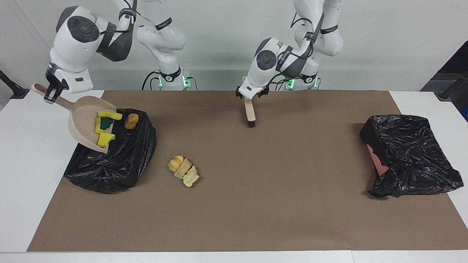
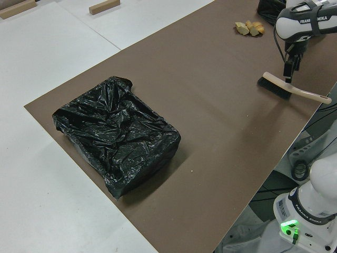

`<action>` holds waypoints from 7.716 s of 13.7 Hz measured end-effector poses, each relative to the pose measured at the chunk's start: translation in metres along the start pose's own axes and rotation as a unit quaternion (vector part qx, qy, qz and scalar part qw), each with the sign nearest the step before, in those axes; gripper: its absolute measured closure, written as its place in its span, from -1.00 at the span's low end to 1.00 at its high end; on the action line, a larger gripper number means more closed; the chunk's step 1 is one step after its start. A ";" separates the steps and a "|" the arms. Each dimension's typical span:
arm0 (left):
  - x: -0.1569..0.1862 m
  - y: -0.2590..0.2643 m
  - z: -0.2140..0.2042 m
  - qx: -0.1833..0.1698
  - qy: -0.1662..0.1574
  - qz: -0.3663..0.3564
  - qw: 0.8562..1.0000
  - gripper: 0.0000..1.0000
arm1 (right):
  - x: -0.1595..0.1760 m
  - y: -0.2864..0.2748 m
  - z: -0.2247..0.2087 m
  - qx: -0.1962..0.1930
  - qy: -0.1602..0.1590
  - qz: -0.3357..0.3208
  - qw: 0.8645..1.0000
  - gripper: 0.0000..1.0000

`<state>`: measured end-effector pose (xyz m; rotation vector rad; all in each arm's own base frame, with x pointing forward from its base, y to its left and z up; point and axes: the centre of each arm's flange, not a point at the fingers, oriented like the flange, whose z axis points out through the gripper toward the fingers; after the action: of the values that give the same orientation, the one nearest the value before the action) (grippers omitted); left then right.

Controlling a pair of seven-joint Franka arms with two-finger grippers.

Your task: Sweep and dump trash in bin

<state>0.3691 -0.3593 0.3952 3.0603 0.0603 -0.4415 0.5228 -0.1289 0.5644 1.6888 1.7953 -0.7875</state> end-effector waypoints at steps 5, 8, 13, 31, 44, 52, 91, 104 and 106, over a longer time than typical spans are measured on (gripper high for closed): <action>0.072 -0.058 -0.091 0.024 0.112 0.062 0.991 -1.00 | 0.018 -0.006 -0.020 -0.029 -0.048 -0.036 0.998 0.34; 0.103 -0.113 -0.173 0.009 0.151 0.087 0.985 -1.00 | 0.030 -0.007 -0.023 -0.033 -0.055 -0.048 0.997 0.34; 0.095 -0.185 -0.285 0.022 0.167 0.124 0.978 -1.00 | 0.064 -0.009 -0.064 -0.028 -0.128 -0.074 0.989 0.34; 0.095 -0.298 -0.331 0.030 0.157 0.134 0.978 -1.00 | 0.144 -0.054 -0.176 0.056 0.109 0.263 0.957 0.34; 0.095 -0.298 -0.331 0.030 0.156 0.134 0.978 -1.00 | 0.375 0.012 -0.278 0.207 0.215 0.598 0.744 0.34; 0.095 -0.298 -0.331 0.029 0.156 0.134 0.978 -1.00 | 0.492 0.069 -0.317 0.247 0.328 0.646 0.643 0.34; 0.181 -0.100 -0.180 0.006 0.187 0.149 0.971 -1.00 | 0.540 -0.230 -0.257 0.315 0.296 0.578 0.692 -1.00; 0.187 -0.012 -0.046 -0.009 0.189 0.148 0.971 -1.00 | 0.559 -0.242 -0.247 0.333 0.271 0.589 0.684 0.48; 0.187 -0.008 -0.031 -0.010 0.188 0.146 0.971 -1.00 | 0.559 -0.242 -0.247 0.333 0.270 0.591 0.683 0.48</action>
<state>0.5567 -0.3436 0.3715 3.0133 -0.3629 0.1551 0.2474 0.4216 0.3336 3.1822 0.1953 -0.2911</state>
